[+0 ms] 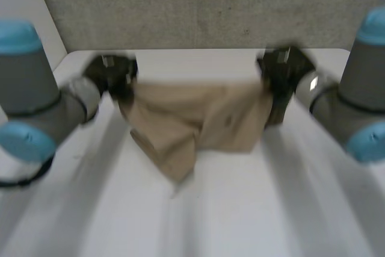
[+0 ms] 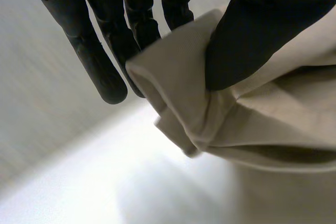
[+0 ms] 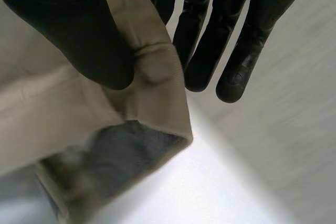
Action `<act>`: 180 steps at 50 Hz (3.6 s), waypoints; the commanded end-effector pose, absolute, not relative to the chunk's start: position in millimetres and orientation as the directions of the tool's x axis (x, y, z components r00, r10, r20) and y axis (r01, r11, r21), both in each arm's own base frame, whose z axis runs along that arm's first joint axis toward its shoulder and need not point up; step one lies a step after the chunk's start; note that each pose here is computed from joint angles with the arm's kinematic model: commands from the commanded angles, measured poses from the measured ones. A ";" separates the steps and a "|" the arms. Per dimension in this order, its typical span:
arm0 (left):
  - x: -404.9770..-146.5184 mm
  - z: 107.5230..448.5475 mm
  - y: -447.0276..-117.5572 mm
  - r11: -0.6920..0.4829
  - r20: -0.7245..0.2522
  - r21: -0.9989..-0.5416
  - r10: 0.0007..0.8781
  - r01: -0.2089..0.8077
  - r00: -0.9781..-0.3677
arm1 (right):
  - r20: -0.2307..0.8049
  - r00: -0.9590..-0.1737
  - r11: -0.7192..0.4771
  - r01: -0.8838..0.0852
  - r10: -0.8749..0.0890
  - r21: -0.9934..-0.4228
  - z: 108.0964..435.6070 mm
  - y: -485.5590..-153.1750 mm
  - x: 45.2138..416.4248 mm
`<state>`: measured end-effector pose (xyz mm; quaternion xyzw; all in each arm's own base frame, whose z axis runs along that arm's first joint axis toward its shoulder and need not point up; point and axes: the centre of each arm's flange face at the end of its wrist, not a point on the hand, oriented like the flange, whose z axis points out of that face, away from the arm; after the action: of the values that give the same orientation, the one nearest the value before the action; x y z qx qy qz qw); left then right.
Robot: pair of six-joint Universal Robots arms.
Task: Fold the shorts.
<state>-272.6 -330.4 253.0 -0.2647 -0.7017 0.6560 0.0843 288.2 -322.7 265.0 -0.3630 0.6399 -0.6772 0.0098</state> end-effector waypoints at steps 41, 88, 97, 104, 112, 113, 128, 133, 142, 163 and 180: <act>-254.0 161.6 -262.9 0.172 -0.213 -0.929 0.473 0.327 -0.855 | 0.470 -0.674 0.008 -0.576 -0.570 -0.817 143.4 -261.3 263.9; -227.2 136.5 -246.9 0.207 -0.254 -0.900 0.466 0.384 -0.847 | 0.219 -0.795 0.181 -0.379 -0.565 -0.908 147.8 -256.0 257.5; -230.4 135.6 -261.5 0.153 -0.265 -0.918 0.446 0.365 -0.855 | 0.217 -0.787 0.180 -0.382 -0.578 -0.906 145.0 -256.2 258.9; -237.4 121.1 -275.8 0.155 -0.265 -0.916 0.454 0.369 -0.850 | 0.218 -0.787 0.176 -0.381 -0.577 -0.908 146.1 -257.1 259.3; -244.4 114.0 -293.3 0.145 -0.267 -0.919 0.454 0.366 -0.850 | 0.218 -0.787 0.179 -0.382 -0.578 -0.907 145.3 -256.8 259.1; -244.9 114.1 -294.9 0.142 -0.267 -0.920 0.453 0.365 -0.850 | 0.218 -0.786 0.178 -0.382 -0.579 -0.907 145.2 -256.4 259.5; -249.9 105.5 -303.1 0.142 -0.266 -0.920 0.462 0.366 -0.846 | 0.273 -0.752 0.151 -0.442 -0.600 -0.885 138.7 -254.4 261.5; -250.4 101.8 -304.3 0.148 -0.264 -0.918 0.465 0.368 -0.845 | 0.277 -0.751 0.148 -0.444 -0.599 -0.884 139.0 -254.8 261.5; -250.7 103.4 -298.5 0.143 -0.285 -0.909 0.475 0.393 -0.832 | 0.284 -0.755 0.132 -0.438 -0.590 -0.889 145.0 -257.9 261.5; -231.2 349.1 -181.1 -0.286 -0.420 -0.901 0.381 0.327 -0.824 | 0.591 -0.685 -0.242 -0.543 -0.426 -0.804 342.1 -233.9 247.0; -261.9 217.8 -283.3 0.242 -0.311 -0.844 0.506 0.479 -0.804 | 0.586 -0.520 0.016 -0.756 -0.622 -0.654 227.1 -295.2 271.8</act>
<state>-247.4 -237.1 276.1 -0.3076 -0.7422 0.5946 0.0316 262.5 -267.6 289.4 -0.4712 0.6751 -0.5652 -0.0525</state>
